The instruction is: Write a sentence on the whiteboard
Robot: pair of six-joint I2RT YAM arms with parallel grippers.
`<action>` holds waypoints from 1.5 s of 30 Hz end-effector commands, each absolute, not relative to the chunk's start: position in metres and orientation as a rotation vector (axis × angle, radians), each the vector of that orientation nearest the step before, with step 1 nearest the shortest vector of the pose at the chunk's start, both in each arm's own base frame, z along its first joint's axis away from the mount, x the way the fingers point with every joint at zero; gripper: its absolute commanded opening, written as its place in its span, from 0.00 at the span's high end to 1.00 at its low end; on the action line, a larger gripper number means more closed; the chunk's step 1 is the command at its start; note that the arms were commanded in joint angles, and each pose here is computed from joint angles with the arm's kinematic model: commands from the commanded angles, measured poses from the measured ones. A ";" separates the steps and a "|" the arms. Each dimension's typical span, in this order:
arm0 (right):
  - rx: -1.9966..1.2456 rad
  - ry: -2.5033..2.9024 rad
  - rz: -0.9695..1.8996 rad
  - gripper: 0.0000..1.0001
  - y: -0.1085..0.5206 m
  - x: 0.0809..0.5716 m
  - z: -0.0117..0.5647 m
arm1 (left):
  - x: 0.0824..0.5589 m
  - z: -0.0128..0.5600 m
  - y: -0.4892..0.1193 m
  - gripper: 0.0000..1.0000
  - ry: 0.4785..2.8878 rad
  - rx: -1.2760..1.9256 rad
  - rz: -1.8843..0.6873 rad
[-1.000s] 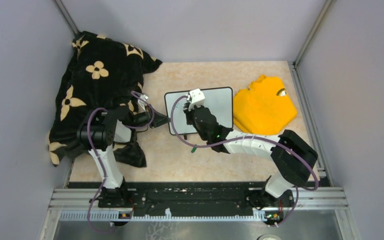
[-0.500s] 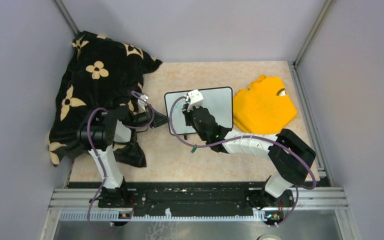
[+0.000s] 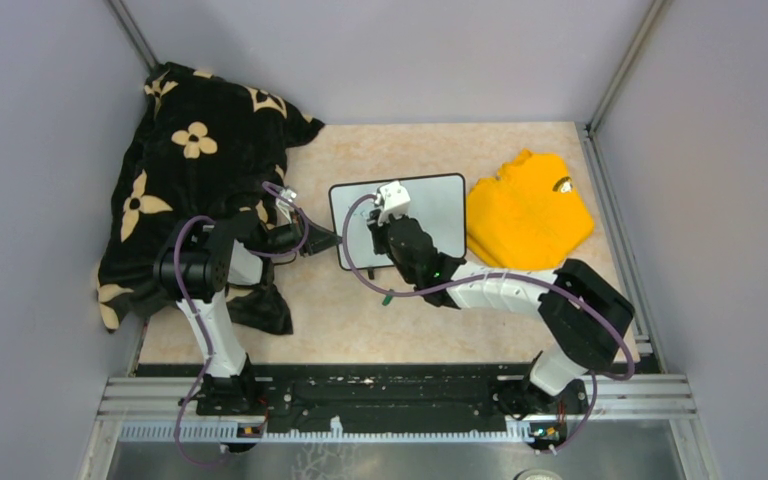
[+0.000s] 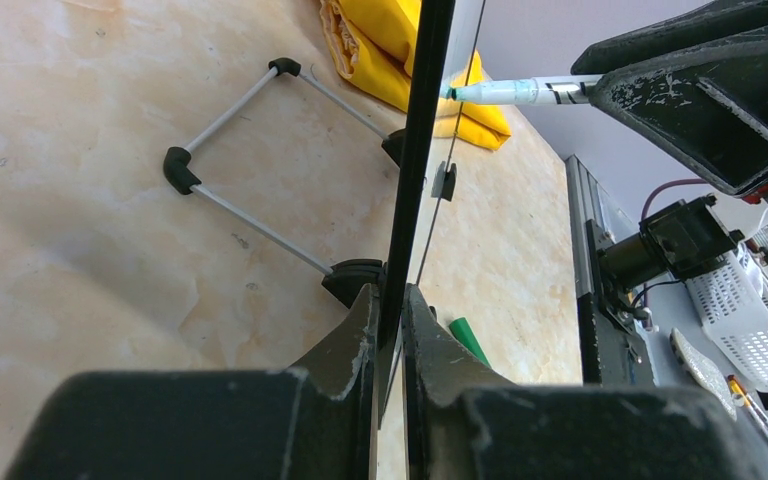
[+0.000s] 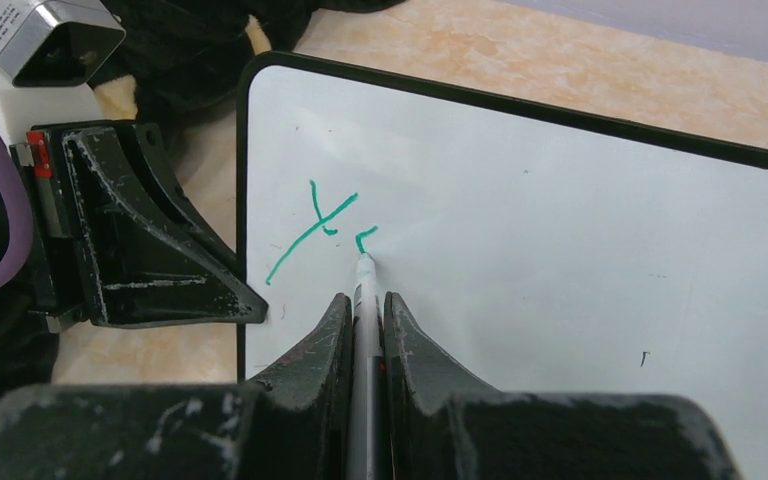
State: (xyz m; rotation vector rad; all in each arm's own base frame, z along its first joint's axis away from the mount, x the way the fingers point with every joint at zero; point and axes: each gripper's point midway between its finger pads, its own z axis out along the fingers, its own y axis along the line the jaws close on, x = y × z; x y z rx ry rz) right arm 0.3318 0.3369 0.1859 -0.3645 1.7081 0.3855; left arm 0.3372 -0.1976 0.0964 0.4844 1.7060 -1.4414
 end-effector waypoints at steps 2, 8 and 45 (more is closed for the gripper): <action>-0.280 1.694 0.320 1.00 0.311 0.343 0.196 | 0.333 0.097 -0.199 1.00 1.710 0.509 -1.452; -0.256 1.671 0.315 1.00 0.306 0.345 0.207 | 0.333 0.096 -0.199 1.00 1.711 0.510 -1.452; -0.333 1.637 0.429 1.00 0.340 0.348 0.218 | 0.333 0.096 -0.200 1.00 1.711 0.511 -1.455</action>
